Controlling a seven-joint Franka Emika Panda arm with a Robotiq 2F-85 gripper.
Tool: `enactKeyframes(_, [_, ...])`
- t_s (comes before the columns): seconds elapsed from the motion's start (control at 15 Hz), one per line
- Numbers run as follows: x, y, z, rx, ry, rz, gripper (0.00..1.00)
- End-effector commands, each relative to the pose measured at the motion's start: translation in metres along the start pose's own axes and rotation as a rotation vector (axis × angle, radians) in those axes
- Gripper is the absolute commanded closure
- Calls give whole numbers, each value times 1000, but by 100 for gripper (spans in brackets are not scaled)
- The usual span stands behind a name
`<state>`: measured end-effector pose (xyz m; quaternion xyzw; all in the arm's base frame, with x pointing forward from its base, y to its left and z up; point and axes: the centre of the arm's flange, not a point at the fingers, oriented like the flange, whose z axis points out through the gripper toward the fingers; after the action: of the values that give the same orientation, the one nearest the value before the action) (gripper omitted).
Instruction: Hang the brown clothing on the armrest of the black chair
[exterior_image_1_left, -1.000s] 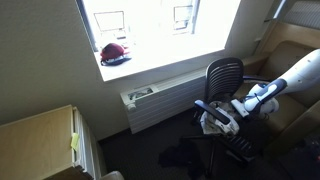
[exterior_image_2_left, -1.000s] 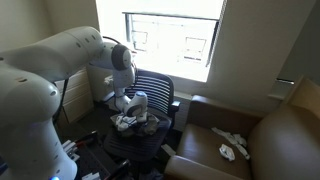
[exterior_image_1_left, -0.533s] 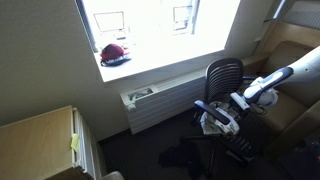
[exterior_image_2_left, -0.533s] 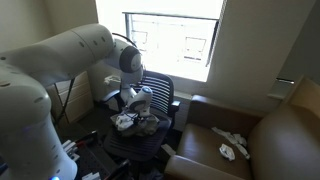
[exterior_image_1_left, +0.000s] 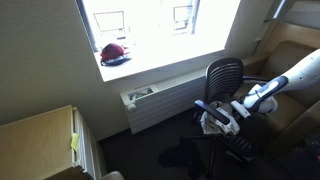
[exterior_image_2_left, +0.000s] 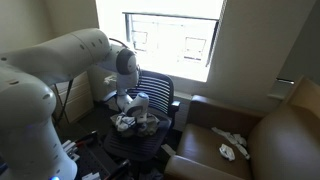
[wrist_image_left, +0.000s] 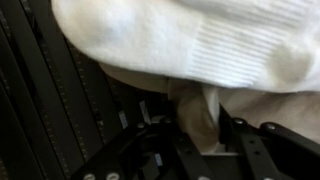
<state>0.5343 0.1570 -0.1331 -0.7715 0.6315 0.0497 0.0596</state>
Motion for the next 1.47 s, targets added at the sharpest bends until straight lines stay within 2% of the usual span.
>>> enactKeyframes(0.0, [2, -3, 8, -10, 72, 9, 90])
enactKeyframes(0.13, [4, -7, 4, 27, 153, 13, 100])
enactKeyframes(0.33, [7, -25, -20, 163, 272, 36, 100])
enactKeyframes(0.8, [26, -61, -113, 514, 461, 150, 99])
enactKeyframes(0.93, [30, -65, -146, 582, 448, 200, 99])
enactKeyframes(1.2, [31, -71, -198, 642, 289, 228, 99])
enactKeyframes(1.4, [23, -73, -238, 729, 220, 258, 99])
